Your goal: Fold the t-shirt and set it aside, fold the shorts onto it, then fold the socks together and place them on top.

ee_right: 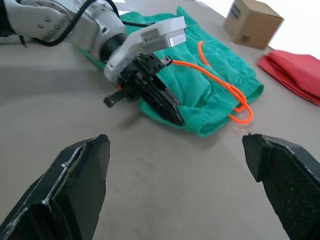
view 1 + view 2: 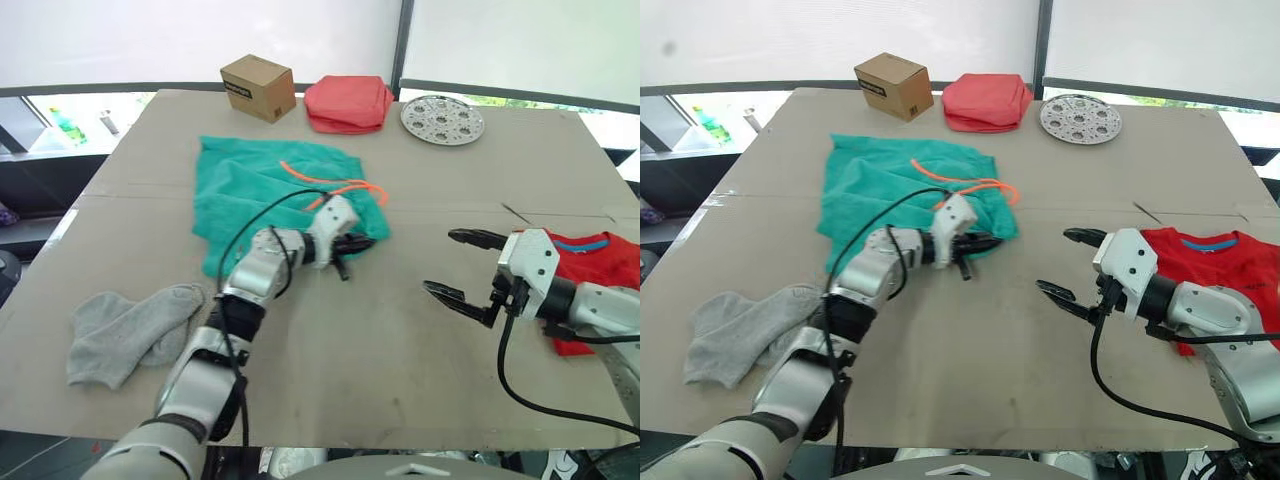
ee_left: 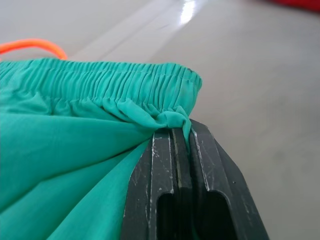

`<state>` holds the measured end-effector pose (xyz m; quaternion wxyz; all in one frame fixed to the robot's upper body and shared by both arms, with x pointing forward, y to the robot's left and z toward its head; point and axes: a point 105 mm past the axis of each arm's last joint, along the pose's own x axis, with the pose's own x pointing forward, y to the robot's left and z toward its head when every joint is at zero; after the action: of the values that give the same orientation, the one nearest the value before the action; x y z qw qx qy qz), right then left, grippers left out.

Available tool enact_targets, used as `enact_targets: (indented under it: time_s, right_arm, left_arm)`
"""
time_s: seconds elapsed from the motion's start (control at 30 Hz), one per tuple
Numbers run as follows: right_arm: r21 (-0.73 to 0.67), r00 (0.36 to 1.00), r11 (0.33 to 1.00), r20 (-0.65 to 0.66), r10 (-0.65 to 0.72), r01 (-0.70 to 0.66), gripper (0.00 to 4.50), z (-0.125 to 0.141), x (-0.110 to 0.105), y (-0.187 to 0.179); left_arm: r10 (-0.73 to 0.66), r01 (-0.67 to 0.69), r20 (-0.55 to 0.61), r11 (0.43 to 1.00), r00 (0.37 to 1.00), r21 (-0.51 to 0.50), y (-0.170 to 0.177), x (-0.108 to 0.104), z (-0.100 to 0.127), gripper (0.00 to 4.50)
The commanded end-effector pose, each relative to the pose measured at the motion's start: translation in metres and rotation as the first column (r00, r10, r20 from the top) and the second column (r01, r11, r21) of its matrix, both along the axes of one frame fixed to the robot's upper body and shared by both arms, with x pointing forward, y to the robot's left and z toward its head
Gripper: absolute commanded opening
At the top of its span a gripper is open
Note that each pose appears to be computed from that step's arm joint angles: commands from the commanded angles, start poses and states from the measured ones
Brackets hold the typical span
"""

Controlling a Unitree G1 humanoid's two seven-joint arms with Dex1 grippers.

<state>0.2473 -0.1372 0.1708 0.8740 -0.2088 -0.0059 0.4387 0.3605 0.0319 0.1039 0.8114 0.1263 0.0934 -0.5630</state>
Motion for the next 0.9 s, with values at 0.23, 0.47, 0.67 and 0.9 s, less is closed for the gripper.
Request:
enact_targets:
  time_s: [0.23,0.47,0.67,0.9]
  right_arm:
    - [-0.225,0.992,0.966,0.032,-0.123,0.127,4.5,-0.012,0.0,-0.023]
    - [-0.324,0.995,0.941,0.018,-0.094,0.095,4.5,-0.038,0.024,-0.023]
    - [-0.365,0.999,0.931,-0.032,-0.031,0.017,4.5,-0.057,0.039,-0.017]
    - [-0.459,1.0,0.888,0.004,-0.006,0.008,4.5,-0.064,0.063,-0.023]
  left_arm:
    - [-0.164,0.155,-0.07,0.98,0.984,-0.124,-0.046,-0.029,0.027,1.53]
    - [-0.079,0.069,-0.052,0.981,0.996,-0.179,0.053,-0.054,0.059,3.47]
    - [0.067,-0.067,0.004,0.998,0.998,-0.009,0.141,-0.057,0.047,3.47]
    - [0.138,-0.158,0.132,0.974,0.982,0.16,0.197,-0.045,0.032,3.47]
